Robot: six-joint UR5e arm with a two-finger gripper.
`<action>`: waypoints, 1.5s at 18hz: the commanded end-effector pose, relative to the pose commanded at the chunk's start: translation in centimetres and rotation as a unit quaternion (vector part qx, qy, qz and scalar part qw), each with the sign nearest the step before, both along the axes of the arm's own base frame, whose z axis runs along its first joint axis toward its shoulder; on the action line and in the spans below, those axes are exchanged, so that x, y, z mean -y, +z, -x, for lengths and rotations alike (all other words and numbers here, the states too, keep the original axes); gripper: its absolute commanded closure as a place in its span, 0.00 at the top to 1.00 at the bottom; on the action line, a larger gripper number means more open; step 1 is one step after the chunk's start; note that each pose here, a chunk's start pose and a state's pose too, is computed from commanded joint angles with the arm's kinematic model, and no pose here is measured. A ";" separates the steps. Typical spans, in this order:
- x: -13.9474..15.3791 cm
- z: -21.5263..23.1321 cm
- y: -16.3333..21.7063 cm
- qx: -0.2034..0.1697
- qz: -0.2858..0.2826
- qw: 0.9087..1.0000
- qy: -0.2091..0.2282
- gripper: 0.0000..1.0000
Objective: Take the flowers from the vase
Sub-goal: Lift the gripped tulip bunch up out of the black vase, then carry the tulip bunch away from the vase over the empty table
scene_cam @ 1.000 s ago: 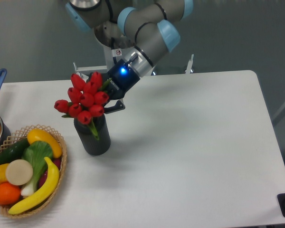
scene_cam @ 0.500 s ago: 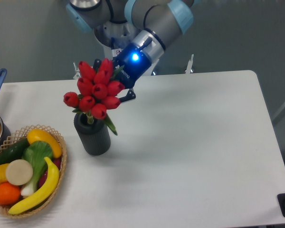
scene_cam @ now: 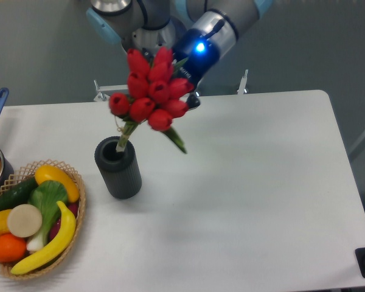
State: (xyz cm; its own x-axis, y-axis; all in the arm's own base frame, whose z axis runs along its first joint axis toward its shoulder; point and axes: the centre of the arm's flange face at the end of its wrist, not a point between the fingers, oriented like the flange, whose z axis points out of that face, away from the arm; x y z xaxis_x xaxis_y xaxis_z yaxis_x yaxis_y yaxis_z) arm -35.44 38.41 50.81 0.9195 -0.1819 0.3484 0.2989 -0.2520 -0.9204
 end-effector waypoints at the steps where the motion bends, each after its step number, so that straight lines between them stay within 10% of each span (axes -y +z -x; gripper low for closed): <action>1: 0.4 0.6 0.6 -0.008 -0.003 1.000 0.006 0.00; 8: 0.2 6.1 -1.4 -0.104 0.031 0.994 0.030 0.00; 15: 1.4 9.1 -5.1 -0.244 0.209 0.944 0.080 0.01; 18: 1.6 10.3 -7.8 -0.246 0.254 0.932 0.082 0.02; 27: -3.0 14.0 -15.7 -0.332 0.479 0.811 0.050 0.04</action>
